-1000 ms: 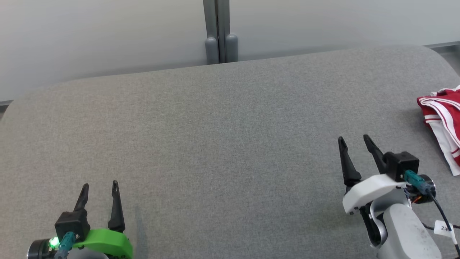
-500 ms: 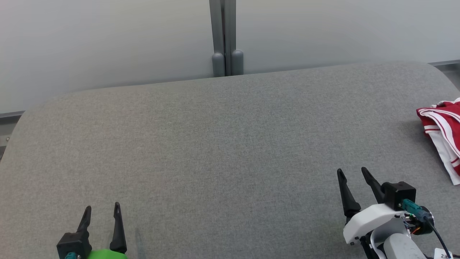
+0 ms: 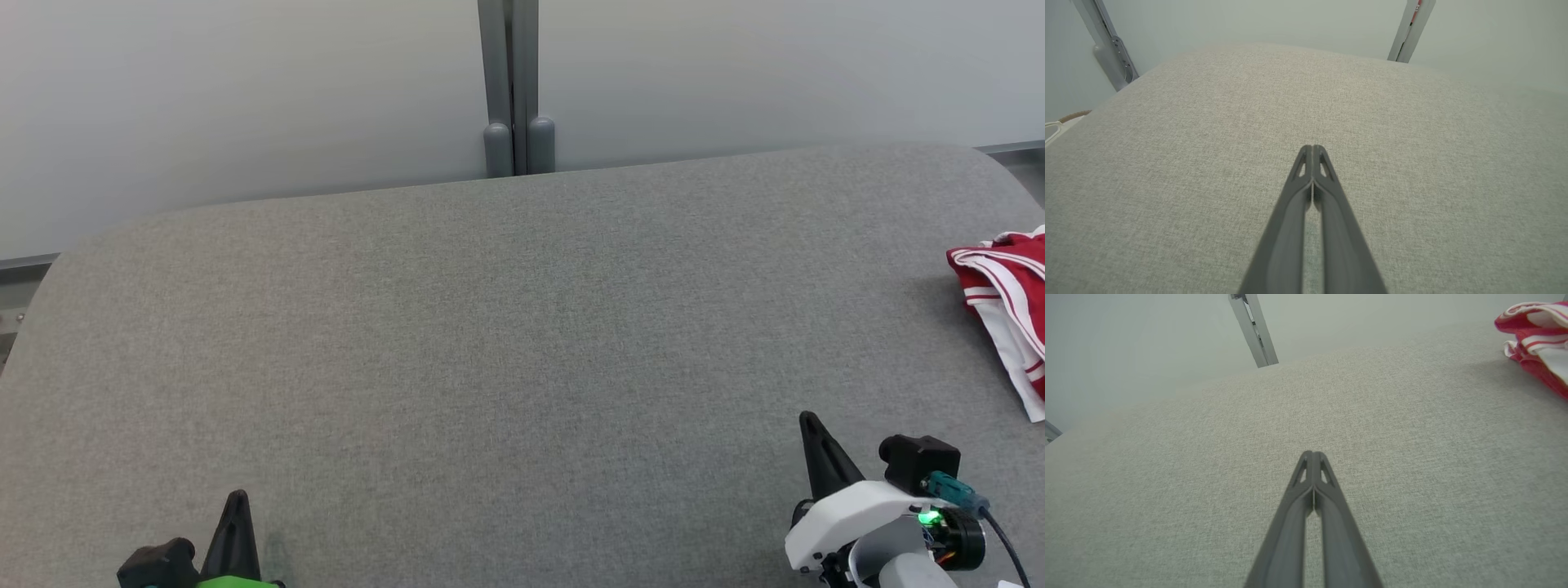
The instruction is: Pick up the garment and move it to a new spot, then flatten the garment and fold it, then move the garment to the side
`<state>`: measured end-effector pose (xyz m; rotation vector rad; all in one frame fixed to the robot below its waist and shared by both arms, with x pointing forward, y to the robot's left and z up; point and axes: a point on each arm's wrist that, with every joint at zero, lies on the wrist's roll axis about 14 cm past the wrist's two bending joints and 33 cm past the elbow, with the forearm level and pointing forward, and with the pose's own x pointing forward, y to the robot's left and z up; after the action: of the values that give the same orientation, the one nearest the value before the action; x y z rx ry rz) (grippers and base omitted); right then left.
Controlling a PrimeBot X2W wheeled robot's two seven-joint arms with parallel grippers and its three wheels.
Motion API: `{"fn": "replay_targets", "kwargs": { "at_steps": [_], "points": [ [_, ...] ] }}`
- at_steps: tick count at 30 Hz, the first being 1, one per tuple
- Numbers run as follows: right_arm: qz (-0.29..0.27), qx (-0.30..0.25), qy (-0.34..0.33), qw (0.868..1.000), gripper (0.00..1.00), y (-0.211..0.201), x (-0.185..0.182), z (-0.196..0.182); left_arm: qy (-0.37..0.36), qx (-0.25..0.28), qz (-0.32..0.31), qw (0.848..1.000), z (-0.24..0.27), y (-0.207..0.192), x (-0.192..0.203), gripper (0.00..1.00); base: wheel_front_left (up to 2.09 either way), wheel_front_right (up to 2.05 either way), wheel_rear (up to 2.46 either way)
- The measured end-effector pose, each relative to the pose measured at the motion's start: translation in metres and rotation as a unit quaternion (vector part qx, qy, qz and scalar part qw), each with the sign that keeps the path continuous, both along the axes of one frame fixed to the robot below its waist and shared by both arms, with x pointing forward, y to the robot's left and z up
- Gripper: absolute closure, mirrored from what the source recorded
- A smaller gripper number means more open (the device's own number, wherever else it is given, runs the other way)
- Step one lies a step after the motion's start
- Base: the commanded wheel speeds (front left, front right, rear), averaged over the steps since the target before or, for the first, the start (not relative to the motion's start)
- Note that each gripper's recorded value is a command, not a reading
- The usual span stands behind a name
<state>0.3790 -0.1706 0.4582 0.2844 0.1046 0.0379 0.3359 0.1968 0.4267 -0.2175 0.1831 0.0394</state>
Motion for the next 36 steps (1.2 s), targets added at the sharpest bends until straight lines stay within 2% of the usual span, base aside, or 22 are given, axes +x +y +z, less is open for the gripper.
{"fn": "replay_targets", "kwargs": {
  "at_steps": [17,36],
  "points": [
    [-0.04,0.142,0.002,0.989,1.0,-0.011,0.004,0.009,-0.011,-0.145,0.047,0.988,0.011,0.006,0.009,1.0,0.0,0.0,0.0],
    [-0.063,0.27,0.002,0.961,1.0,-0.018,0.006,0.017,-0.024,-0.279,0.073,0.957,0.024,0.008,0.021,1.0,0.0,0.0,0.0]
  ]
}}
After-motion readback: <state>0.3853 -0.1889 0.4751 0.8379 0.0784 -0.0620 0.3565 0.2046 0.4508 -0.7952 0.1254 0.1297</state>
